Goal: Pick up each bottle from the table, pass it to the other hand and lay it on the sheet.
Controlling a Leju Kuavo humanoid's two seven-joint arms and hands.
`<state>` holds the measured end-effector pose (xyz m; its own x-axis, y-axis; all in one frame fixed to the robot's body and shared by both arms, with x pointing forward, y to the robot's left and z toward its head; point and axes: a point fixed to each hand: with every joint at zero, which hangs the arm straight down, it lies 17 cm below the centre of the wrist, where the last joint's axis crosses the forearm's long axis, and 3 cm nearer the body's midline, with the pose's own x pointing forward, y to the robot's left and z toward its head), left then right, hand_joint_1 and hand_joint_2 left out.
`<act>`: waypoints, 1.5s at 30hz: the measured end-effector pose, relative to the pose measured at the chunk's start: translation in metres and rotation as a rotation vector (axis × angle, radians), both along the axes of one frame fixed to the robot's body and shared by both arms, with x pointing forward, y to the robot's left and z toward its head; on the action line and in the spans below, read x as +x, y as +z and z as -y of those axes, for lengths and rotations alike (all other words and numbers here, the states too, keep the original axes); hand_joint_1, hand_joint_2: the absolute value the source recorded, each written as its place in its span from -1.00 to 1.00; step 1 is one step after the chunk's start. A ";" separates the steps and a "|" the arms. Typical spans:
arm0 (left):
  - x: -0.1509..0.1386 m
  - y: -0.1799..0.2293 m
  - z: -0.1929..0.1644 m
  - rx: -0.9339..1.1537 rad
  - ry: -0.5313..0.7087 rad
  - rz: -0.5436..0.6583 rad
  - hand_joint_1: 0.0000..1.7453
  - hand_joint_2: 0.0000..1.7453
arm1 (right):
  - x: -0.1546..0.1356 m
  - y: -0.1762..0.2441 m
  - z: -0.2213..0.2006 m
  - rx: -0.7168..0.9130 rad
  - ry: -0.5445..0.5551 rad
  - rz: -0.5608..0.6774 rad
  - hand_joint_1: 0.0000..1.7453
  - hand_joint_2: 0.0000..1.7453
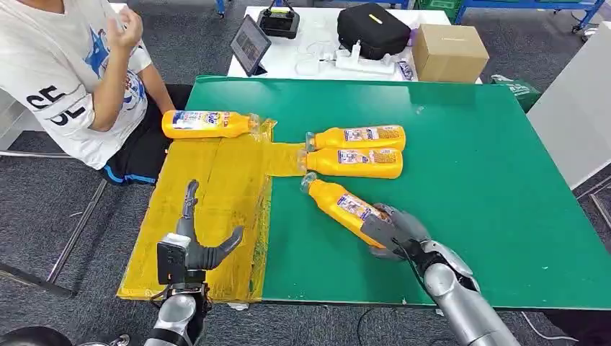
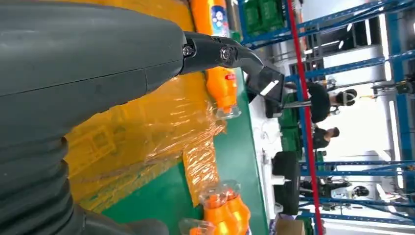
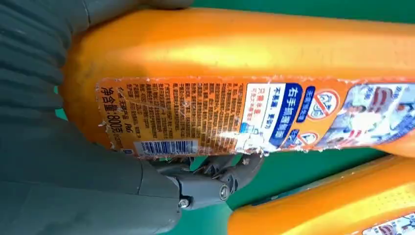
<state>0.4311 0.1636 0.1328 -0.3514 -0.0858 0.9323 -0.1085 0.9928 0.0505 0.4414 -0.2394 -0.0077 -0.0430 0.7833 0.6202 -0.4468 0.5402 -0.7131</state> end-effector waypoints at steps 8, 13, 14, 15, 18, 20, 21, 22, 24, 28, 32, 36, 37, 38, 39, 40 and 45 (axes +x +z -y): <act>0.001 -0.011 0.004 -0.028 -0.021 -0.037 -1.00 1.00 | -0.007 -0.007 0.005 -0.005 -0.008 -0.017 1.00 1.00; 0.002 -0.015 0.003 -0.045 -0.021 -0.051 -1.00 1.00 | -0.003 0.014 -0.001 0.011 -0.045 0.130 1.00 1.00; 0.001 -0.016 0.004 -0.052 -0.026 -0.056 -1.00 1.00 | -0.002 0.026 -0.006 0.022 -0.056 0.198 1.00 1.00; 0.001 -0.017 0.004 -0.063 -0.029 -0.061 -1.00 1.00 | -0.003 0.036 -0.011 0.029 -0.063 0.259 1.00 1.00; -0.002 -0.019 0.005 -0.094 -0.041 -0.076 -1.00 1.00 | -0.004 0.077 -0.024 0.068 -0.091 0.447 1.00 1.00; -0.003 -0.019 0.008 -0.124 -0.052 -0.084 -1.00 1.00 | -0.005 0.117 -0.029 0.116 -0.121 0.613 1.00 1.00; -0.004 -0.020 0.010 -0.137 -0.059 -0.090 -1.00 1.00 | -0.007 0.140 -0.028 0.150 -0.148 0.704 1.00 1.00; -0.005 -0.021 0.013 -0.154 -0.071 -0.099 -1.00 1.00 | -0.011 0.167 -0.027 0.197 -0.181 0.803 1.00 1.00; -0.006 -0.022 0.020 -0.185 -0.097 -0.114 -1.00 1.00 | -0.021 0.204 -0.023 0.255 -0.226 0.943 1.00 1.00; -0.008 -0.024 0.035 -0.267 -0.165 -0.149 -1.00 1.00 | -0.049 0.258 -0.017 0.322 -0.279 1.153 1.00 1.00; -0.010 -0.023 0.045 -0.295 -0.202 -0.160 -1.00 1.00 | -0.062 0.273 -0.013 0.350 -0.307 1.209 1.00 1.00; -0.013 -0.018 0.062 -0.336 -0.275 -0.167 -1.00 1.00 | -0.077 0.283 -0.014 0.369 -0.305 1.270 1.00 1.00; -0.013 -0.016 0.066 -0.338 -0.287 -0.164 -1.00 1.00 | -0.078 0.281 -0.014 0.375 -0.311 1.264 1.00 1.00; -0.014 -0.014 0.069 -0.347 -0.301 -0.164 -1.00 1.00 | -0.079 0.279 -0.014 0.383 -0.318 1.257 1.00 1.00; -0.014 -0.012 0.072 -0.363 -0.319 -0.165 -1.00 1.00 | -0.079 0.277 -0.014 0.391 -0.326 1.248 1.00 1.00; -0.016 -0.009 0.078 -0.404 -0.360 -0.172 -1.00 1.00 | -0.080 0.273 -0.015 0.399 -0.331 1.235 1.00 1.00; -0.026 0.006 0.094 -0.543 -0.499 -0.170 -1.00 1.00 | -0.080 0.244 -0.034 0.444 -0.323 1.143 1.00 1.00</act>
